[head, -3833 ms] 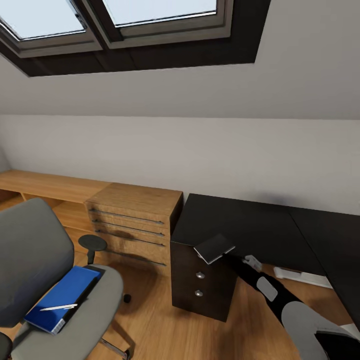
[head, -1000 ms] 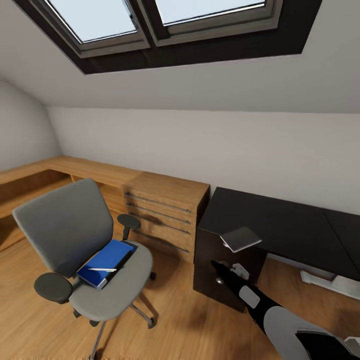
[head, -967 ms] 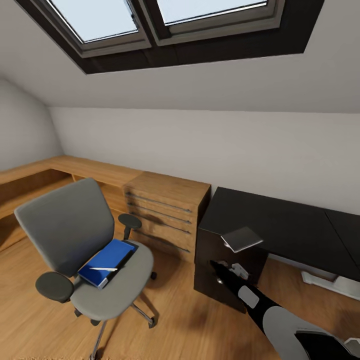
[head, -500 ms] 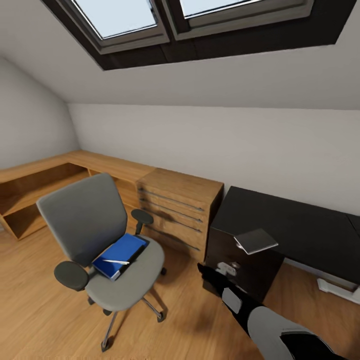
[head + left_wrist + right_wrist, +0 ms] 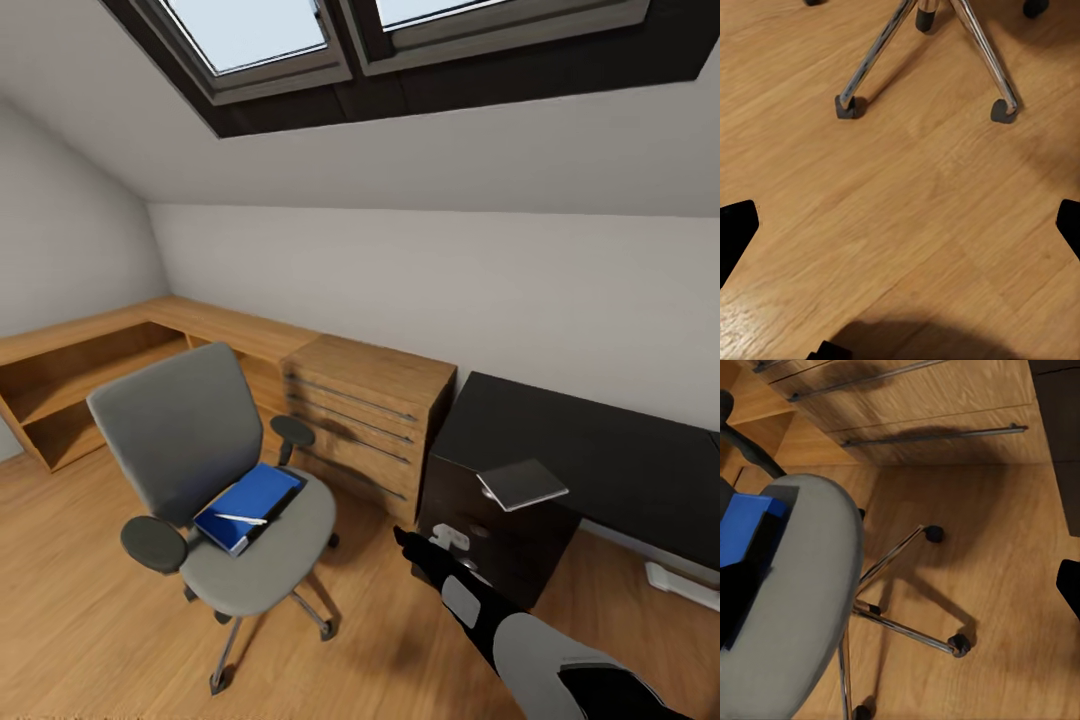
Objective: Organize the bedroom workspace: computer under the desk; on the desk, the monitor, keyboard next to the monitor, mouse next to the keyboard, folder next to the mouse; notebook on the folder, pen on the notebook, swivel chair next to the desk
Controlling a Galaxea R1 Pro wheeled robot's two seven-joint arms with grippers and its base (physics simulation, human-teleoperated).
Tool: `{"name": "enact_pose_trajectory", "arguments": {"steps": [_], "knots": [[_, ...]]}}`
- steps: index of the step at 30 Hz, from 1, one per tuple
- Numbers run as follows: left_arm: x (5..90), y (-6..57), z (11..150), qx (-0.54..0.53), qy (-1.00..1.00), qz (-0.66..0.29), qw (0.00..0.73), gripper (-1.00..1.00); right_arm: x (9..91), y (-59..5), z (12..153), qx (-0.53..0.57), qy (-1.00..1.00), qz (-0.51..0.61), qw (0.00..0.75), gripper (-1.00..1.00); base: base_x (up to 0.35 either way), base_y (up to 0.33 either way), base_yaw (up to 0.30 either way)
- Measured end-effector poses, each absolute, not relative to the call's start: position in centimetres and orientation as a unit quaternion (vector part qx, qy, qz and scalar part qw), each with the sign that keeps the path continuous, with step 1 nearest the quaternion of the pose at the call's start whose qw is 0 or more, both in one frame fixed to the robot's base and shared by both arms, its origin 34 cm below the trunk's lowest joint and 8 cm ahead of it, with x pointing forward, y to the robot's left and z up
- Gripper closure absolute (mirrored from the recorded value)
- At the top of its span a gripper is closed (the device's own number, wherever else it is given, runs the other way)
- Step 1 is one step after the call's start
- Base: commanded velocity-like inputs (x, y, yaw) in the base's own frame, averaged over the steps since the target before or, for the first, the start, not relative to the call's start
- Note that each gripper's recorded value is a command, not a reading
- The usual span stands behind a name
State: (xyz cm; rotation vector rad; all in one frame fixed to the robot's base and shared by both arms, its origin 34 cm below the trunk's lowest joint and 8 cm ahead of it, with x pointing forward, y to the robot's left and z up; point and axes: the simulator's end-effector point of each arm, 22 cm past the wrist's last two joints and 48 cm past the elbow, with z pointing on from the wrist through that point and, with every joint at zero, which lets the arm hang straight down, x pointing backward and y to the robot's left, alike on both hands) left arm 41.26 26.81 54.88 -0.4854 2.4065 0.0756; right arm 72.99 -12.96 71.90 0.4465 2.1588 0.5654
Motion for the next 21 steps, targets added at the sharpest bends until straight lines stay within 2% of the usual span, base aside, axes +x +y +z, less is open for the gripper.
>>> {"name": "enact_pose_trajectory", "arguments": {"steps": [21], "knots": [[41.18,26.83,54.81,-0.186,0.923,0.029,0.335,-1.00,73.05,-13.11,71.83,0.178,0.860,0.223,0.422,-1.00,0.004,0.000,0.272]]}}
